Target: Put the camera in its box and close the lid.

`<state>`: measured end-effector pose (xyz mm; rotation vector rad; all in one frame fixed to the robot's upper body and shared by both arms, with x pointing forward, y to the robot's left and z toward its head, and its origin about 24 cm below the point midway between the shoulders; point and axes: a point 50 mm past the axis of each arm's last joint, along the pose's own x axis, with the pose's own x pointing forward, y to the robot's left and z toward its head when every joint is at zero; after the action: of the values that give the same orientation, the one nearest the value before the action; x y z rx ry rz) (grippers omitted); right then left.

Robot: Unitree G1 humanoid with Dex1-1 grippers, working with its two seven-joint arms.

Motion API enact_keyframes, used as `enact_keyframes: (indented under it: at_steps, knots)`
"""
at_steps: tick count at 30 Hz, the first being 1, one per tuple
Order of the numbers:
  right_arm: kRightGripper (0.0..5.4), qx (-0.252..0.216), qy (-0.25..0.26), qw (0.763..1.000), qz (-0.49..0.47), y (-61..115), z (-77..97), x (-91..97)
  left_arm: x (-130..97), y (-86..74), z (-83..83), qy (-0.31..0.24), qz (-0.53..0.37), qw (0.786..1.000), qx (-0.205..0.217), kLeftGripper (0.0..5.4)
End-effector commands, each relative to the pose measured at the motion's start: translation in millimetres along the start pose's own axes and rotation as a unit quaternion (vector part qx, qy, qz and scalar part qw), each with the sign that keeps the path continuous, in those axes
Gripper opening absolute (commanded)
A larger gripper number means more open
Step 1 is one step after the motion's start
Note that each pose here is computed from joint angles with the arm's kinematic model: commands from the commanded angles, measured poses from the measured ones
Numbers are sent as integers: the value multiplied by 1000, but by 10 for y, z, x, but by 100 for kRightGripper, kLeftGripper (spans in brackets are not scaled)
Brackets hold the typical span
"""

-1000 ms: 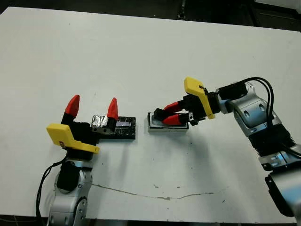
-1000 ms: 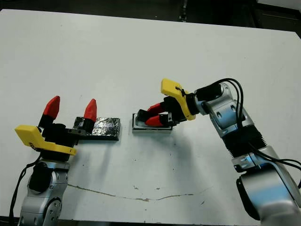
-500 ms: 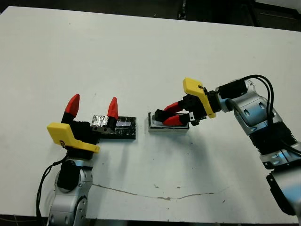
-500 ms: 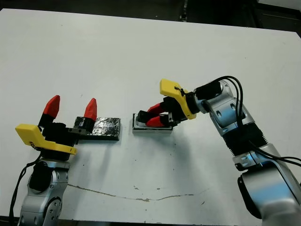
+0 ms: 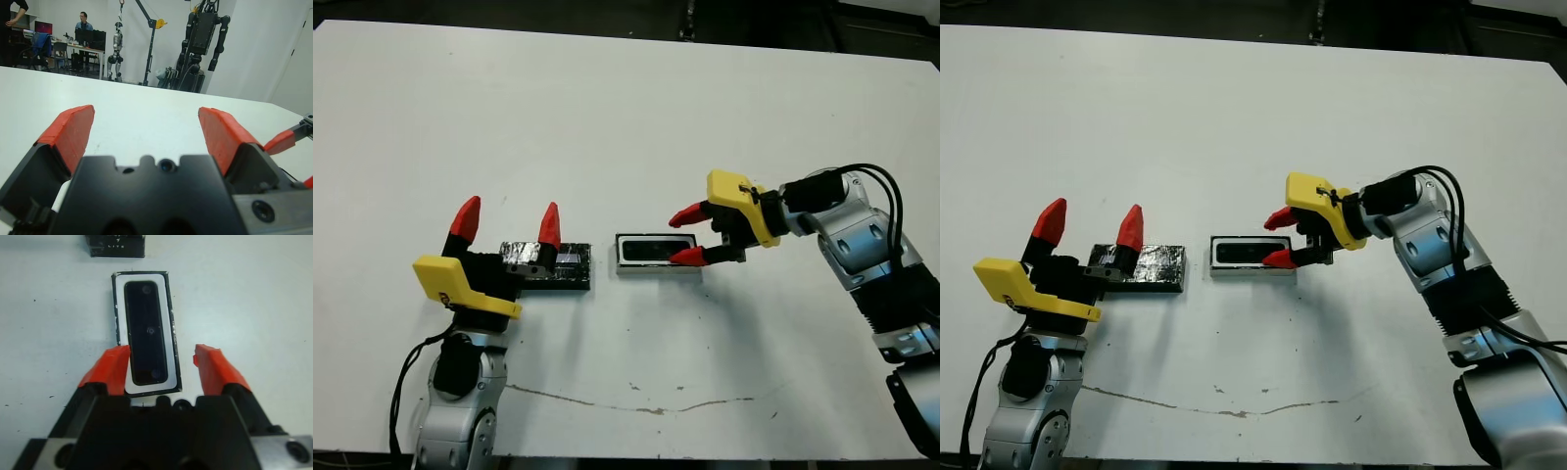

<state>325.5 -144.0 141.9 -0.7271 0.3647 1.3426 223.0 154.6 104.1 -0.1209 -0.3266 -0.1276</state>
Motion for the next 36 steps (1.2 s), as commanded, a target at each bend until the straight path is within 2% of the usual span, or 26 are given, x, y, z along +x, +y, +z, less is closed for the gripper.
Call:
enact_keyframes:
  at_steps: [1,4,10,13,17,19,20,21,23,28,31,36]
  knots:
    - [420,5,6,1000,-6,17,-21,-107,-27,5,-26,11,1,1000,-7,540]
    - [468,4,-5,1000,-19,4,45,-218,-31,6,-27,11,1,1000,-2,540]
    - [537,0,-78,994,-82,11,191,-517,-37,7,-29,10,1,1000,-4,540]
    - [537,30,-157,977,-144,55,201,-670,-36,6,-29,10,2,1000,1,540]
    - [513,115,-251,932,-234,215,80,-799,-31,29,-20,8,0,1000,8,540]
    - [488,140,-283,908,-274,351,-34,-801,-20,57,3,5,-1,1000,14,540]
    - [474,142,-295,898,-294,424,-94,-777,-12,72,16,3,-1,1000,17,540]
    - [457,163,-309,883,-313,523,-178,-720,2,91,35,-1,-2,1000,20,540]
    - [470,205,-318,860,-343,719,-329,-616,37,135,82,-14,-6,999,34,540]
    - [528,281,-316,815,-396,1019,-520,-503,122,236,226,-33,-31,995,94,540]
    - [539,309,-334,788,-414,1114,-598,-479,201,316,346,-29,-81,989,119,540]
    - [480,316,-339,768,-443,1140,-613,-491,346,432,559,16,-192,969,152,540]
